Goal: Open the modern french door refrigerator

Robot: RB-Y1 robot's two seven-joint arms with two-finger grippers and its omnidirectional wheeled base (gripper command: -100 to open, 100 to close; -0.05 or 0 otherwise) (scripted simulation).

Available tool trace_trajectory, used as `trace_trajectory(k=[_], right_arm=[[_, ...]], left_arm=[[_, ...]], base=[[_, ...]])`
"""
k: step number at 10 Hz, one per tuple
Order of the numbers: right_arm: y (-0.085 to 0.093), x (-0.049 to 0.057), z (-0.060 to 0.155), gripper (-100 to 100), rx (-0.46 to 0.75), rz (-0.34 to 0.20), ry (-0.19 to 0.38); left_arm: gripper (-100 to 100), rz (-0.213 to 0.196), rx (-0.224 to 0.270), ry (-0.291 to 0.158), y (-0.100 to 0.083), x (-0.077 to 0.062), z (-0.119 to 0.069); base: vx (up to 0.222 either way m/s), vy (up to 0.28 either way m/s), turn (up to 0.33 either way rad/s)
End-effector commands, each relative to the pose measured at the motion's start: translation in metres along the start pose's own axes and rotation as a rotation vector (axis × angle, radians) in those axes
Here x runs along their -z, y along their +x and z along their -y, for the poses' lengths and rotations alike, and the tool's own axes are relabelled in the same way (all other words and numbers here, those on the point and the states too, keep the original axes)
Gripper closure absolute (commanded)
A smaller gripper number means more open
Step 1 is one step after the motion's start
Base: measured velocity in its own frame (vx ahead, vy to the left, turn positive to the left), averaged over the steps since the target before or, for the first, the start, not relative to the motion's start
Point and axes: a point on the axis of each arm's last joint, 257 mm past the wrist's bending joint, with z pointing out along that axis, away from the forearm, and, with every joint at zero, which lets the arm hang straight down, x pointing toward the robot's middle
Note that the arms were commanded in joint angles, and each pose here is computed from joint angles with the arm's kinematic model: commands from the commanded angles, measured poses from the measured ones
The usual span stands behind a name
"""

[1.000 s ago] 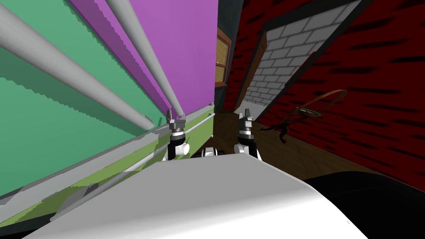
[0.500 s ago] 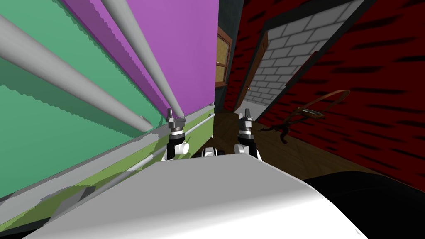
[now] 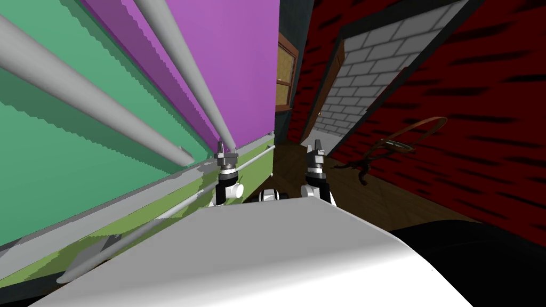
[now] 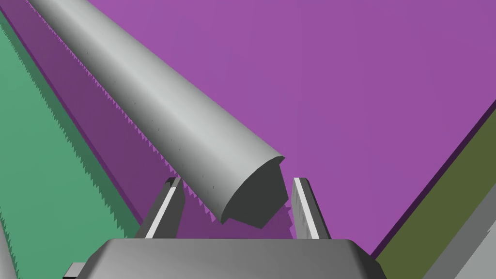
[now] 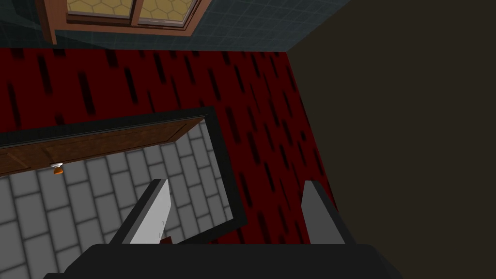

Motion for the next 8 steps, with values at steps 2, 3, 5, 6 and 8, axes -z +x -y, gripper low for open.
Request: trace_trajectory(k=[2, 3, 5, 6, 8], right_arm=[[0.0, 0.0, 0.0, 0, 0.0, 0.0, 0.0], [0.0, 0.0, 0.0, 0, 0.0, 0.0, 0.0], [0.0, 0.0, 0.0, 0, 0.0, 0.0, 0.0], [0.0, 0.0, 0.0, 0, 0.0, 0.0, 0.0], [0.0, 0.0, 0.0, 0, 0.0, 0.0, 0.0]], left_arm=[[100, 0.059, -0.068, 0.024, -0.02, -0.008, 0.012], [100, 0.074, -0.084, 0.029, -0.025, -0.01, 0.015], [100, 0.104, -0.115, 0.038, -0.035, -0.013, 0.021], [100, 0.12, -0.13, 0.041, -0.039, -0.015, 0.024], [100, 0.138, -0.137, 0.013, -0.047, -0.008, 0.017]], base=[[-0.021, -0.341, 0.208], [-0.053, -0.311, 0.168], [-0.045, -0.334, 0.185], [-0.042, -0.33, 0.166], [-0.049, -0.21, 0.12]])
